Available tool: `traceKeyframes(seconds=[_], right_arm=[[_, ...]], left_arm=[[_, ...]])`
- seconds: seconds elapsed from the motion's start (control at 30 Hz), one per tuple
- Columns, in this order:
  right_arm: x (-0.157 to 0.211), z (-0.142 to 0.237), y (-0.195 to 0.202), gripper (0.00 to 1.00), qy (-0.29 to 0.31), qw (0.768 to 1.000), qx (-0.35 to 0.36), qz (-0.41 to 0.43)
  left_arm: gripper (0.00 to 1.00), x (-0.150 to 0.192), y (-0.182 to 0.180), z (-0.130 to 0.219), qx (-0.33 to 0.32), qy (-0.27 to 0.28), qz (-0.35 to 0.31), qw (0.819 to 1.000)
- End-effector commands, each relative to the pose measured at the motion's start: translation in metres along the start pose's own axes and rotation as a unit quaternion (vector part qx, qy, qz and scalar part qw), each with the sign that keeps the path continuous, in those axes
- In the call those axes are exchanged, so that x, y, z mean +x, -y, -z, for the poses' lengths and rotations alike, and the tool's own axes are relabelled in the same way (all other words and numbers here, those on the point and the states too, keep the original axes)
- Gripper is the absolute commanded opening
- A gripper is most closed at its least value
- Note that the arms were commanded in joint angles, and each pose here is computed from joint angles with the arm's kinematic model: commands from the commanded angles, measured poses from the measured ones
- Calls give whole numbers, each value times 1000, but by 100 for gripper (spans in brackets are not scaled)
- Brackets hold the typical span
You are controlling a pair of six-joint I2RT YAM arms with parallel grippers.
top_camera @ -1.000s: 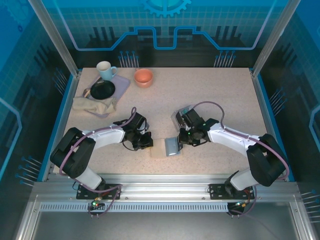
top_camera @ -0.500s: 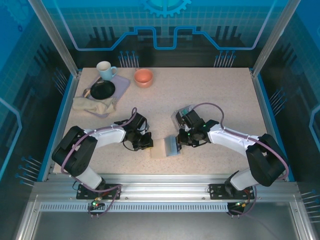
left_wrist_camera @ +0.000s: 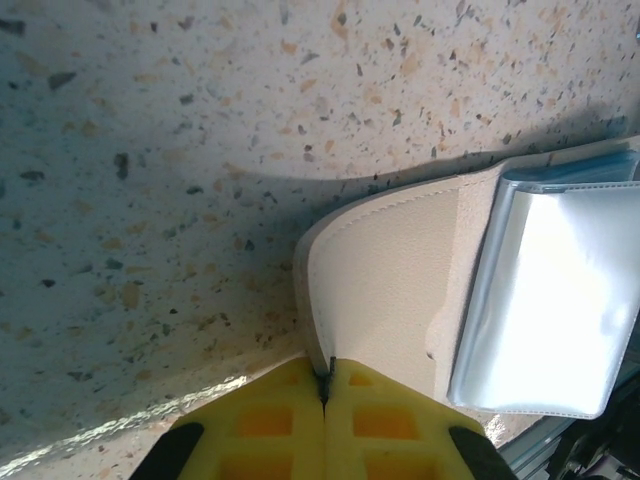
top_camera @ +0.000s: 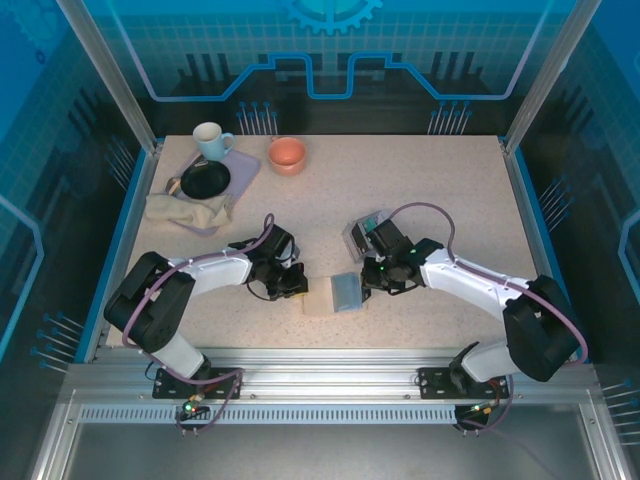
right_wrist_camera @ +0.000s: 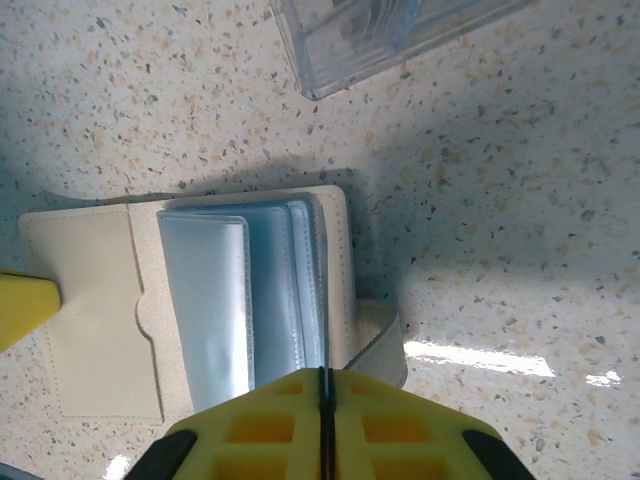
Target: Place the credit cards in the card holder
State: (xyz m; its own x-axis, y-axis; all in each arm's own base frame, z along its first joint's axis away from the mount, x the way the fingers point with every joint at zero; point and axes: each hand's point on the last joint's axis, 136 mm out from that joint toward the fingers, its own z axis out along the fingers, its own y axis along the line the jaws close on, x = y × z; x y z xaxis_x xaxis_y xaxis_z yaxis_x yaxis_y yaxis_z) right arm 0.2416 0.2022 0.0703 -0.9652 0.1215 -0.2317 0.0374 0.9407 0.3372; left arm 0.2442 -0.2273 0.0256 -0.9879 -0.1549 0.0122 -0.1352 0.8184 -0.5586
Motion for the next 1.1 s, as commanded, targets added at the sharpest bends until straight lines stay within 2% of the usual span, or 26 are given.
traceKeyframes(seconds=[0.0,0.17,0.57,0.93,1.07], right_arm=[[-5,8,-7,10,10,1000,-7,3],[-3,1,-21,9,-2,999,-41,2],[6,-12,-9,9,-18,1000,-7,4],[10,-22,-10,9,-32,999,4,13],[10,-23,-17,8,-34,999,-13,12]], left_arm=[[0,-1,5,-2,6,-7,5,1000],[0,0,4,-2,6,-7,6,1000],[0,0,5,-2,8,-8,6,1000],[0,0,5,-3,8,-9,8,1000],[0,1,2,-5,4,-11,9,1000]])
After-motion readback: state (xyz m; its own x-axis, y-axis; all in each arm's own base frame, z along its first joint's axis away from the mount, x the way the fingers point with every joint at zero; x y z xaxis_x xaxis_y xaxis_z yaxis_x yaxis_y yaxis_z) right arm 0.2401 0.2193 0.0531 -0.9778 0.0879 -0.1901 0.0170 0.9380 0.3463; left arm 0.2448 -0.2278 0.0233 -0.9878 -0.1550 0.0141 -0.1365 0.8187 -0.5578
